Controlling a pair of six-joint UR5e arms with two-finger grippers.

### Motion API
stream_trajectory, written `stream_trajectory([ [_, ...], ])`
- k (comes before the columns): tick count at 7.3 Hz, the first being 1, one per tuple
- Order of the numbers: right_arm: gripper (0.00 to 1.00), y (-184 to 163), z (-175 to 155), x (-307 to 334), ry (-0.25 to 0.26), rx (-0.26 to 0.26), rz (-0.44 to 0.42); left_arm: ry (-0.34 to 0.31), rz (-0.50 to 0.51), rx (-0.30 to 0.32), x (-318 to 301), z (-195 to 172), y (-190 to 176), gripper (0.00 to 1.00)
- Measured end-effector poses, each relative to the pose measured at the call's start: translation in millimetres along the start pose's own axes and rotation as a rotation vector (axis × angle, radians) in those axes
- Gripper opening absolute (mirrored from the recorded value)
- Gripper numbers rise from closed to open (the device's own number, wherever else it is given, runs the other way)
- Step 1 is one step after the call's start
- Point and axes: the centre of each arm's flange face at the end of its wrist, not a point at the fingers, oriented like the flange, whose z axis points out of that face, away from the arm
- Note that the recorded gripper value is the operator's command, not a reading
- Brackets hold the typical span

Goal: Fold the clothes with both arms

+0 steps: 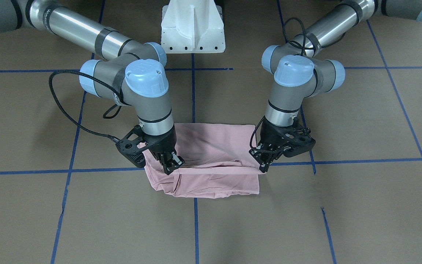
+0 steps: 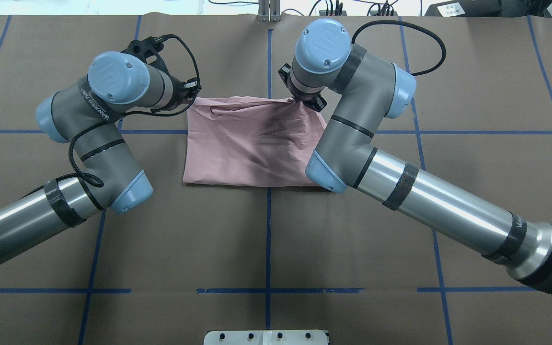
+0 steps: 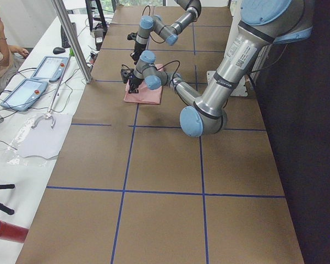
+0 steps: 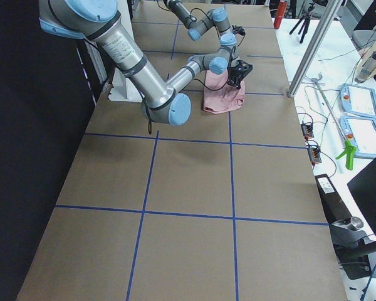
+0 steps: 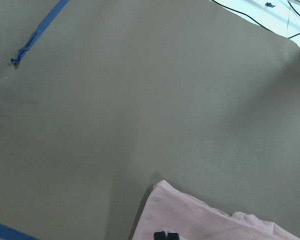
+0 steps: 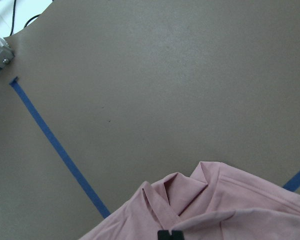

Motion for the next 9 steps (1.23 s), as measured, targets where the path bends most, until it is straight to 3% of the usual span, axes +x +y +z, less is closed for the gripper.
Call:
stream_trajectory([
  [1,0.63,-2.3,5.5,1.5,0.011,0.003,-0.001,-0.001,0.000,0.001,6.4,7.3,-2.4,0.14],
  [2,1.00,-6.3,15.3,2.3,0.023,0.010,-0.002,-0.004,0.000,0.002,14.2,23.8,-5.7,0.89],
  [3,1.00,-18.9,34.2,-3.9,0.028,0.025,-0.002,-0.001,0.021,0.017,13.6,46.5,-17.1,1.00],
  [4,1.00,-40.8,50.2,-13.6,0.023,0.044,-0.013,0.003,0.064,0.053,3.3,59.2,-42.3,1.00],
  [6,1.00,-97.2,45.6,-30.3,0.002,0.072,-0.083,0.012,0.124,0.100,-10.9,55.0,-83.4,1.00],
  [8,1.00,-154.8,29.8,-19.3,0.003,0.052,-0.168,0.029,0.239,0.063,-43.4,35.1,-109.5,1.00],
  [9,1.00,-195.3,23.0,11.6,0.013,0.029,-0.233,0.032,0.361,0.052,-89.2,18.3,-133.3,1.00],
])
